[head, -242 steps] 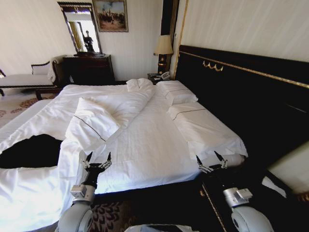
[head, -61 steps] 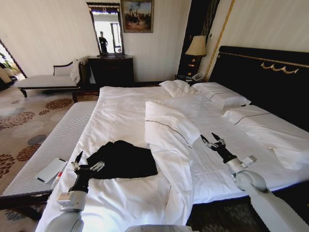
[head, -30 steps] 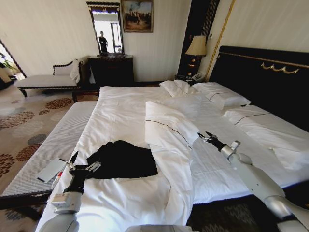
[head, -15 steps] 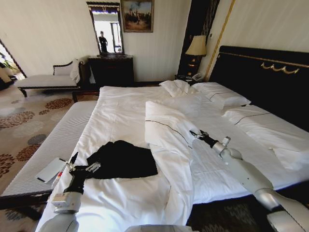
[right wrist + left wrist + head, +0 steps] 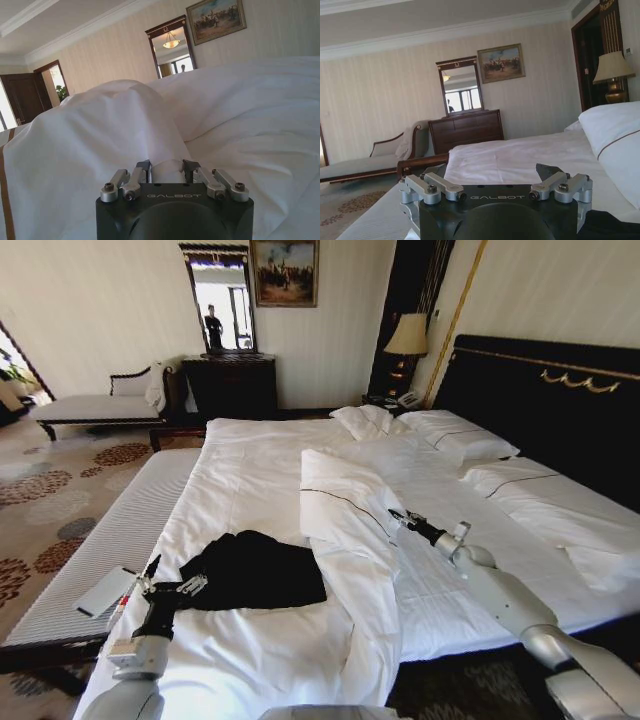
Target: Fold the clothes on the bed.
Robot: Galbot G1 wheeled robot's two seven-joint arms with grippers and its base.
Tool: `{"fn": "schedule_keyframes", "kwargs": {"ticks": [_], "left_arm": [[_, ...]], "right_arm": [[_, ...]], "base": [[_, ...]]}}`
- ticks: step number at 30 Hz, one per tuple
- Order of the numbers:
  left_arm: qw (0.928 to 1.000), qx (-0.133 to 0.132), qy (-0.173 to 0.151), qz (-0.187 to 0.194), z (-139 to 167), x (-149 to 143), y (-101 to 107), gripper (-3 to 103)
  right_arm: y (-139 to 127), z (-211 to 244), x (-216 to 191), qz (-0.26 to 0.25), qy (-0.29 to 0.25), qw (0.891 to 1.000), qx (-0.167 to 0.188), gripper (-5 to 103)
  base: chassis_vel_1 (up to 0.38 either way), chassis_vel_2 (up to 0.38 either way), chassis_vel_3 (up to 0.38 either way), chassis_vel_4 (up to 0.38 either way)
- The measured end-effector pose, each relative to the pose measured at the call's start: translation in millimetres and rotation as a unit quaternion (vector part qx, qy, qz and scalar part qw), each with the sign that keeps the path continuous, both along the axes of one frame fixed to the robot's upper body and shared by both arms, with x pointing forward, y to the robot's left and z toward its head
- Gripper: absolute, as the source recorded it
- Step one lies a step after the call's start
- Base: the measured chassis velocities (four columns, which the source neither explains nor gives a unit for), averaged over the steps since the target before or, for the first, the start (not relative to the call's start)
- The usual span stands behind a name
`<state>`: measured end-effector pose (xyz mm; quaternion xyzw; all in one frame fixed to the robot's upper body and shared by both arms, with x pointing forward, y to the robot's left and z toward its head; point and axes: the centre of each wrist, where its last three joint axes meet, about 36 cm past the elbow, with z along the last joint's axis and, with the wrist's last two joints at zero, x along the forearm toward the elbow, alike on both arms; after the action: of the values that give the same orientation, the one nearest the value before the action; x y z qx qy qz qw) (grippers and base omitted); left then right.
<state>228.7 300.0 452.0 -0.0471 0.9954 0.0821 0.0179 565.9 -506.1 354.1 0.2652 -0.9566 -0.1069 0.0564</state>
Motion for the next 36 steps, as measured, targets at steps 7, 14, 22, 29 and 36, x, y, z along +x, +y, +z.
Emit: {"fn": "schedule_keyframes", "kwargs": {"ticks": [7,14,22,29,36], "left_arm": [[1.0000,0.004,-0.003,0.005,0.7,0.4,3.9,100],[1.0000,0.003,-0.004,0.008,1.6,0.0,5.1,100],[0.9999,0.002,-0.006,0.010,3.6,-1.1,5.6,100],[0.9999,-0.001,-0.010,0.009,4.0,-0.6,4.9,100],[0.9999,-0.008,-0.014,0.004,2.3,2.8,2.5,100]], "right_arm": [[0.8,4.0,0.5,-0.004,-0.003,1.000,-0.002,18],[4.7,4.7,-1.2,0.000,-0.003,1.000,-0.002,1],[6.1,12.2,-4.9,0.005,-0.013,1.000,-0.003,0],[-0.5,38.4,-27.6,-0.010,-0.026,1.000,0.010,0],[-5.5,72.0,-79.5,-0.023,-0.045,0.998,0.027,0]], "base": [[0.000,0.000,0.000,0.000],[0.000,0.000,0.000,0.000],[0.000,0.000,0.000,0.000],[0.000,0.000,0.000,0.000],[0.000,0.000,0.000,0.000]]}}
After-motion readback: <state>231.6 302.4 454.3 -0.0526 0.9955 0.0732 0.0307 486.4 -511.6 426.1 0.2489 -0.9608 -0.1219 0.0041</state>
